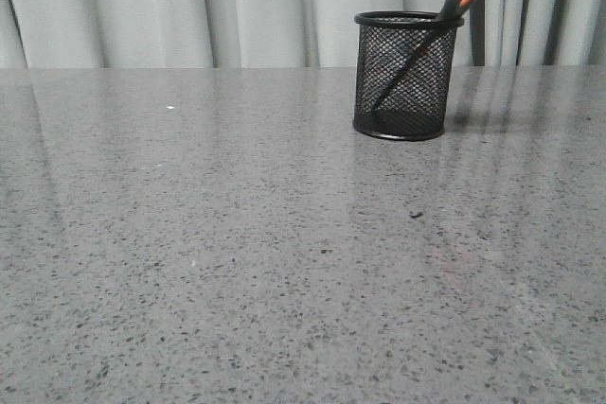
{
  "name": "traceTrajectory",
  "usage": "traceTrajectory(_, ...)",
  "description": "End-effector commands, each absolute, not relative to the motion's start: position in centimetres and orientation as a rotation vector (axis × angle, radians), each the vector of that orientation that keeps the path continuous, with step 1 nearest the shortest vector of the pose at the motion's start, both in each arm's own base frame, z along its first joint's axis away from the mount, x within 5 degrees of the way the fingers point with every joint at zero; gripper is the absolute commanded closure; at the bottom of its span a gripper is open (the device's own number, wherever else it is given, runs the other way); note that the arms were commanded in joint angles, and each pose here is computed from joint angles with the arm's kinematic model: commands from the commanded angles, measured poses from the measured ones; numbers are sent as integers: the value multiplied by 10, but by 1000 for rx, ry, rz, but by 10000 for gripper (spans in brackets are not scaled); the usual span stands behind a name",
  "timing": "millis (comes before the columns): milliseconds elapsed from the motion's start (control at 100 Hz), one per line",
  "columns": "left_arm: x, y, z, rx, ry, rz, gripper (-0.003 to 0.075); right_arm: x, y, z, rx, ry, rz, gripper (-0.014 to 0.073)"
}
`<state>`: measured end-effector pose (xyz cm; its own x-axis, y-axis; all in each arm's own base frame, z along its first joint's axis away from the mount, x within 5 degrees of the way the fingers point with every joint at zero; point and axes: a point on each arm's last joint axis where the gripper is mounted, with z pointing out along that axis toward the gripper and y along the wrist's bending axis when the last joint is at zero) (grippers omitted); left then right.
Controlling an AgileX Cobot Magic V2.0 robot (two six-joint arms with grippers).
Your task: Put scissors into bucket
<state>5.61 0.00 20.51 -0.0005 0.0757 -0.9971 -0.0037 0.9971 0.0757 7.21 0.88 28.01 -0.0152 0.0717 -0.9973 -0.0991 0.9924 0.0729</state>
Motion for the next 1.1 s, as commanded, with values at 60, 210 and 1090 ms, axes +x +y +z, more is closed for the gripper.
traceTrajectory(60, 55, 0, 207, 43, 1490, 46, 741, 72, 5, 294, 2, 1503, 101, 665)
traceTrajectory(210, 55, 0, 207, 43, 1490, 46, 741, 73, 4, 290, -42, 1501, 25, 665)
traceTrajectory(1090, 55, 0, 207, 43, 1490, 46, 741, 56, -1, 194, -87, 1584, -118, 665)
